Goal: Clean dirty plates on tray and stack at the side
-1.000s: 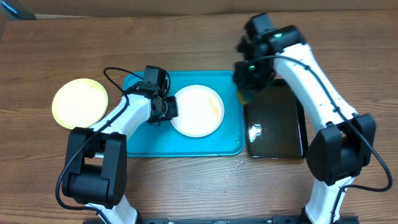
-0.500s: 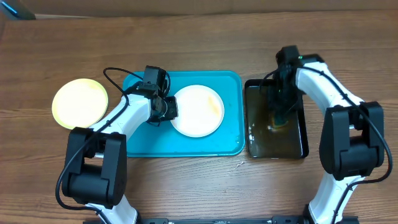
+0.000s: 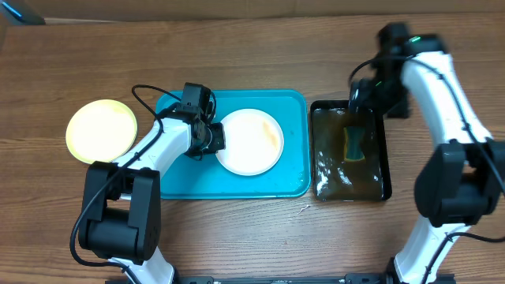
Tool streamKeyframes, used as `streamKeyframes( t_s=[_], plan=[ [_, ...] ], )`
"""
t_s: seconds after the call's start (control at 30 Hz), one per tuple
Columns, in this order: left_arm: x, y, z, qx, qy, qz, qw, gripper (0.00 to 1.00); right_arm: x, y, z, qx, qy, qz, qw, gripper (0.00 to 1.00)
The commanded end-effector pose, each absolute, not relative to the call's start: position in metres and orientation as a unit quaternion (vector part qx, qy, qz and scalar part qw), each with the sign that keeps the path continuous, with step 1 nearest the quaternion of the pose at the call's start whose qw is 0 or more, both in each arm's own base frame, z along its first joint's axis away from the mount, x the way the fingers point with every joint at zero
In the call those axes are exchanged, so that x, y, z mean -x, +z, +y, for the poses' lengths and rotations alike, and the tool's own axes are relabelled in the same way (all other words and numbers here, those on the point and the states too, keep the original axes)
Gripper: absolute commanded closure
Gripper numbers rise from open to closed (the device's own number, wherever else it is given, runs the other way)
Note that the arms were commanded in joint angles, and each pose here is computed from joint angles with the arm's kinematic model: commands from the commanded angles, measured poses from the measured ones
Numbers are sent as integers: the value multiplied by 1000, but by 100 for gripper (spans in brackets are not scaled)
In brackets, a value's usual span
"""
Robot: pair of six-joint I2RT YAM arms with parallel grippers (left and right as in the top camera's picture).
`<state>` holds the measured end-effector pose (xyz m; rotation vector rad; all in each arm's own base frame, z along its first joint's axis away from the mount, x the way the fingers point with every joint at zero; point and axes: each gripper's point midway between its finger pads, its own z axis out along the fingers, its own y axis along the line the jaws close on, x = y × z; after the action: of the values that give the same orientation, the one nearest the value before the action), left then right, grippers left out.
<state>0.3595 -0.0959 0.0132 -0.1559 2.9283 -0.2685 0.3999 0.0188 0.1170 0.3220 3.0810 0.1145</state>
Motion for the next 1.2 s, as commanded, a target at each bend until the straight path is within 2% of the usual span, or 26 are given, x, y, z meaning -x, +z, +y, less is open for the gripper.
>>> streamKeyframes(
  t_s=[0.0, 0.27, 0.53, 0.83, 1.17],
  plan=[
    [-377, 30, -92, 40, -73, 990, 116, 96, -412, 148, -18, -148, 36, 986, 69, 0],
    [-401, 92, -87, 42, -46, 989, 134, 96, -429, 151, -62, -195, 35, 973, 115, 0],
    [-424, 161, -99, 53, -65, 981, 177, 96, -431, 152, -68, -200, 34, 972, 120, 0],
    [-426, 185, -169, -16, -43, 969, 243, 96, -431, 152, -68, -200, 34, 972, 120, 0],
    [-391, 225, -253, -119, 126, 904, 391, 96, -431, 152, -68, -200, 34, 972, 120, 0]
  ],
)
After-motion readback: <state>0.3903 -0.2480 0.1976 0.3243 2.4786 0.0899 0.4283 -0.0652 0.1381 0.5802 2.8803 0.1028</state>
